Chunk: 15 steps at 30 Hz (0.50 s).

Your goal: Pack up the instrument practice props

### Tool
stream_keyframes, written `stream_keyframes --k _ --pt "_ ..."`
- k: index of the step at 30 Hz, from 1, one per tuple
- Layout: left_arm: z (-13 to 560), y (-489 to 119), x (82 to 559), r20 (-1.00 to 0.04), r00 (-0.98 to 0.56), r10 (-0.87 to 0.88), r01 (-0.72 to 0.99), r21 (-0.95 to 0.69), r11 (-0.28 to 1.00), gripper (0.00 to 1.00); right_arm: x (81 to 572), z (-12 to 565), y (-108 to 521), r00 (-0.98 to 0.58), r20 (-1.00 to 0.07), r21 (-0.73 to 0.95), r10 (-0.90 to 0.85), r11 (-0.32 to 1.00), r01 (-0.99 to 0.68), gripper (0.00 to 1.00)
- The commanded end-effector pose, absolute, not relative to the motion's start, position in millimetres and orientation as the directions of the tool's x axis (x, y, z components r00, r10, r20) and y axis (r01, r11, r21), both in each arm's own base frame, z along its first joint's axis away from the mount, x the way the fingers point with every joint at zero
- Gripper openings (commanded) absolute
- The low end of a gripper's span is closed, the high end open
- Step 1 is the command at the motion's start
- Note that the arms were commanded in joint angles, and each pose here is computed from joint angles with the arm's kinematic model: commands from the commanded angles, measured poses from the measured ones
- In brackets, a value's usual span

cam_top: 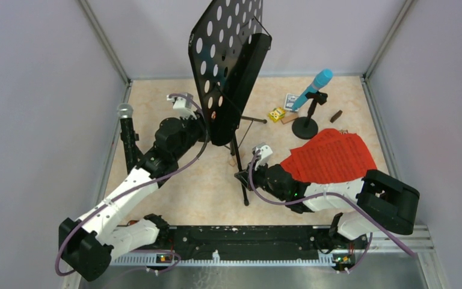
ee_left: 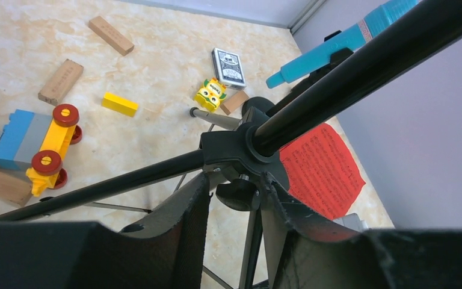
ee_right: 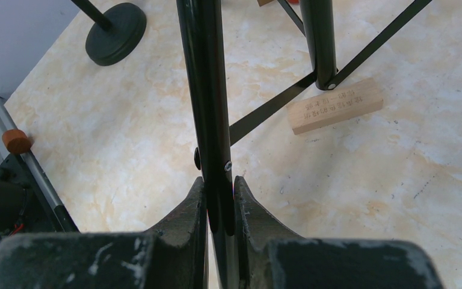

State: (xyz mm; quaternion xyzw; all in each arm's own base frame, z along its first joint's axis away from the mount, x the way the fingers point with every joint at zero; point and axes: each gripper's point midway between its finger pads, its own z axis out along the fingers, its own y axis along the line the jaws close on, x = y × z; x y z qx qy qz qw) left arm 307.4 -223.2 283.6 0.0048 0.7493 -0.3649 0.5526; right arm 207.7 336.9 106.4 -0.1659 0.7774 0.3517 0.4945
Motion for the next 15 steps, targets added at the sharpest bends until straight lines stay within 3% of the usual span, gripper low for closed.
stream_keyframes --k 1,6,10,15 --pt "293 -213 305 -0.837 -0.351 -0.42 0.4 -0.54 0.741 0.4 220 112 337 -0.502 -0.846 0.462 0.182 0.721 -0.517 0.0" --pt "288 -214 304 -0.83 -0.36 -0.425 0.398 -0.549 0.735 0.42 219 111 339 -0.507 -0.843 0.463 0.179 0.719 -0.518 0.0" --pt "287 -221 301 -0.828 -0.379 -0.413 0.427 -0.553 0.716 0.56 218 109 338 -0.509 -0.843 0.461 0.174 0.721 -0.517 0.0" --pt "281 -224 300 -0.823 -0.397 -0.406 0.434 -0.558 0.707 0.53 218 108 337 -0.511 -0.841 0.463 0.176 0.722 -0.514 0.0"
